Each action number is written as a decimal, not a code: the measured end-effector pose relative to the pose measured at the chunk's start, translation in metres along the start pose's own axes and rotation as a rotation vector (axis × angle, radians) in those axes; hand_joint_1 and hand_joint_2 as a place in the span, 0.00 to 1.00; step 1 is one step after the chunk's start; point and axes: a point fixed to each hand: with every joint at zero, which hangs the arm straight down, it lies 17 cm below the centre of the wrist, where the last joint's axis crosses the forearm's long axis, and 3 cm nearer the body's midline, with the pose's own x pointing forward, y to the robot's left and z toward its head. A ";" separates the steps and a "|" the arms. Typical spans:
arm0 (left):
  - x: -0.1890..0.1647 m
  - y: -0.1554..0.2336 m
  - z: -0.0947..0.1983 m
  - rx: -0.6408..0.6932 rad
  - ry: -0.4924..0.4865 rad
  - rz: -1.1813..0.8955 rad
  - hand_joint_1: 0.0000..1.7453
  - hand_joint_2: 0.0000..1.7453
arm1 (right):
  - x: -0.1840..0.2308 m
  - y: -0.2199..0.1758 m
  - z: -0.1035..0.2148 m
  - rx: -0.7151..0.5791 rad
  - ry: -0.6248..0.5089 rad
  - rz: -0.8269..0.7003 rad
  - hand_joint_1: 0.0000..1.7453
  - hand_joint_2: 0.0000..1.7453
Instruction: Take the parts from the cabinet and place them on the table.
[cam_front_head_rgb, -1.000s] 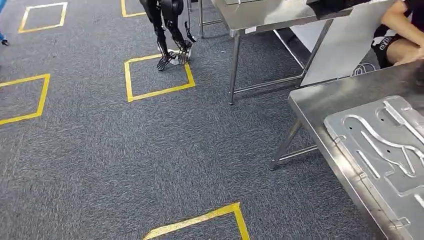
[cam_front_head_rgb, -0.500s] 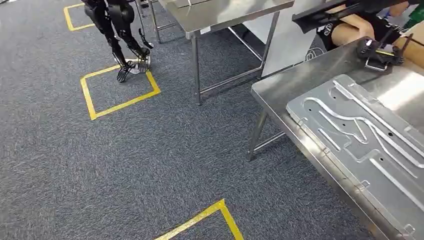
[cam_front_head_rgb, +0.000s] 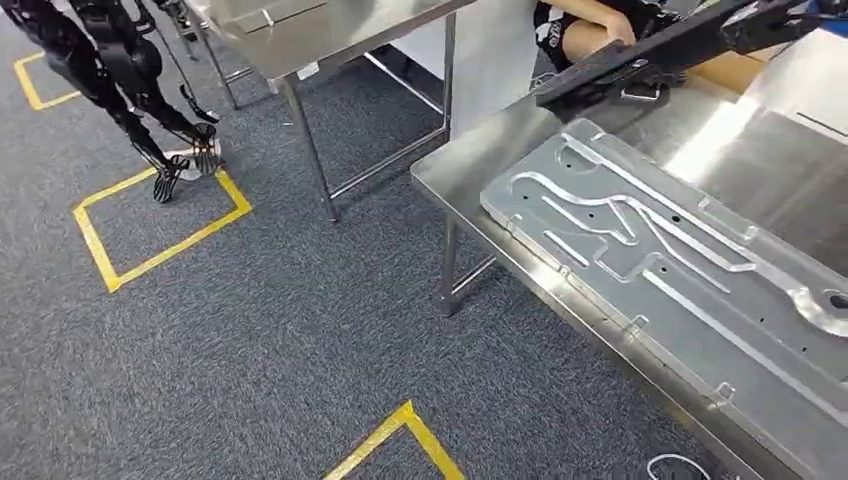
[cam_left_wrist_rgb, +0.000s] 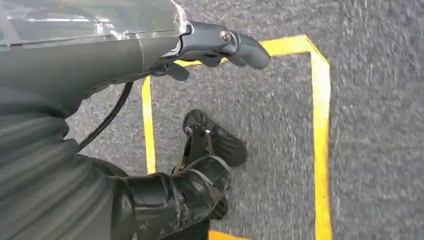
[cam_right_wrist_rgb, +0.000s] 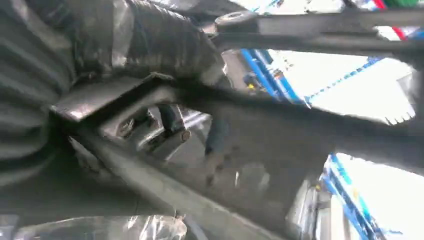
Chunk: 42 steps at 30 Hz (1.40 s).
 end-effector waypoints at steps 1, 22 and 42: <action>-0.001 0.000 0.000 0.000 0.001 0.000 0.00 1.00 | 0.004 0.002 0.000 0.003 -0.010 -0.004 1.00 1.00; -0.001 -0.002 0.001 -0.008 0.004 0.010 0.00 1.00 | 0.068 0.047 -0.005 0.048 -0.155 -0.058 1.00 1.00; -0.002 0.005 0.000 0.010 0.008 0.020 0.00 1.00 | 0.092 0.052 -0.006 0.041 -0.201 -0.097 1.00 1.00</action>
